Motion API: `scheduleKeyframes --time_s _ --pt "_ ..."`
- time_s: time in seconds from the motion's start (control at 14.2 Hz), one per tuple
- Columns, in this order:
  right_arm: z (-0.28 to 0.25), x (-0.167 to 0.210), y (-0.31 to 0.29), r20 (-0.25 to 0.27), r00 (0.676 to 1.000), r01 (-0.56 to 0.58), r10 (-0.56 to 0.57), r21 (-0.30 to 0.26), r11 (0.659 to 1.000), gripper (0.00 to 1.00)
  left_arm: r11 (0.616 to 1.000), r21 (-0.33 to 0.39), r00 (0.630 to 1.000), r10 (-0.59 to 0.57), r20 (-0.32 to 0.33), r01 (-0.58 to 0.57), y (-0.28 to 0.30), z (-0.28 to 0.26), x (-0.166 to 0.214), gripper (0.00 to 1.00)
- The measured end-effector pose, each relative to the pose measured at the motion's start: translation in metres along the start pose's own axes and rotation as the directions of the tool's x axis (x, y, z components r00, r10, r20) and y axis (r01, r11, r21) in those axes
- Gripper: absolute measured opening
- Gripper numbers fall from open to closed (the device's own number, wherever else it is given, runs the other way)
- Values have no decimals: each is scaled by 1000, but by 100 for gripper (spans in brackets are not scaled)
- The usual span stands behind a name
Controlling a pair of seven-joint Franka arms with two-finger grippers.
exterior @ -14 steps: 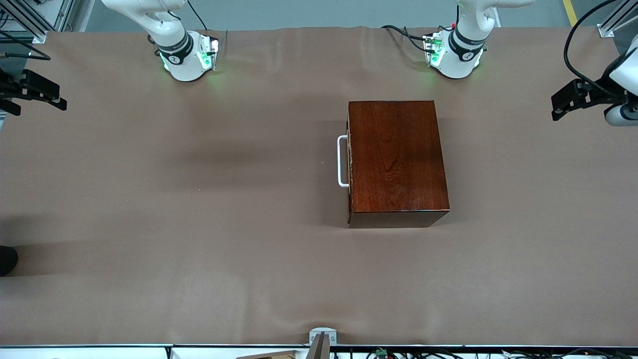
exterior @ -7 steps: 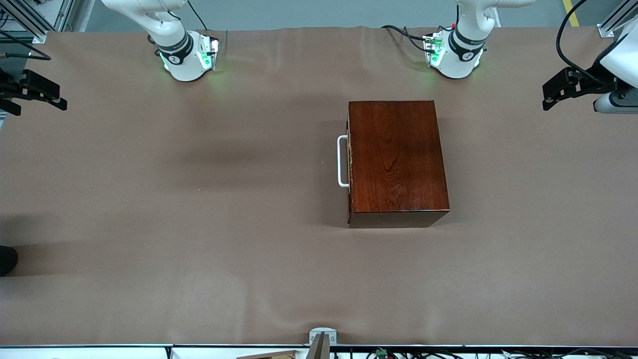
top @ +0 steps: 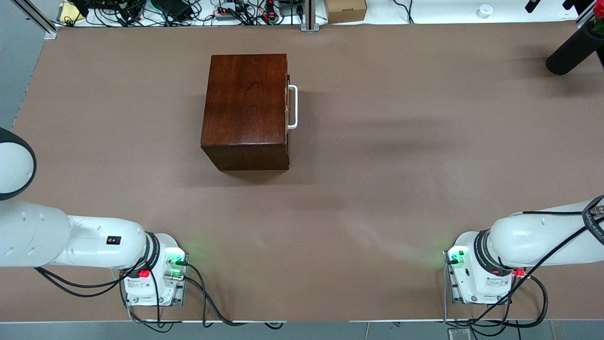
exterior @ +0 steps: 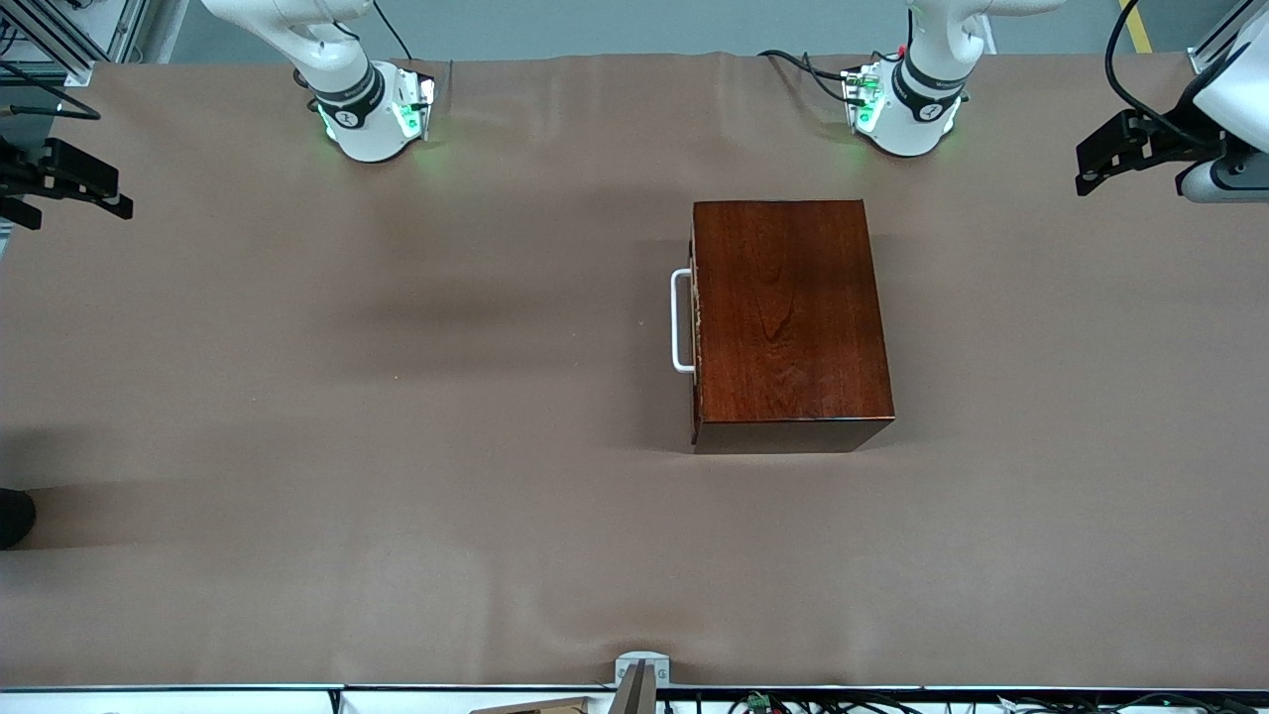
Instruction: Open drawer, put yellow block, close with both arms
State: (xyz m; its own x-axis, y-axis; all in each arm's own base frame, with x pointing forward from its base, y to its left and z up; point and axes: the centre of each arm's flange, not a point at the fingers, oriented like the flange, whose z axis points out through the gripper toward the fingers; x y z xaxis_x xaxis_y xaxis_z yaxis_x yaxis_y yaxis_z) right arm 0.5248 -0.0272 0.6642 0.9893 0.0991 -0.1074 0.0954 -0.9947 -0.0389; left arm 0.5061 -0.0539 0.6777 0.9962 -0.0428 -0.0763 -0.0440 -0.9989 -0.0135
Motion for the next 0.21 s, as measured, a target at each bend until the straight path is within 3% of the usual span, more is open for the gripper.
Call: scheduleKeyframes --time_s 0.21 --pt "0 0 0 3 1000 -1 1 1 1000 100 999 -28 1000 -20 -12 20 -10 -6 0 100"
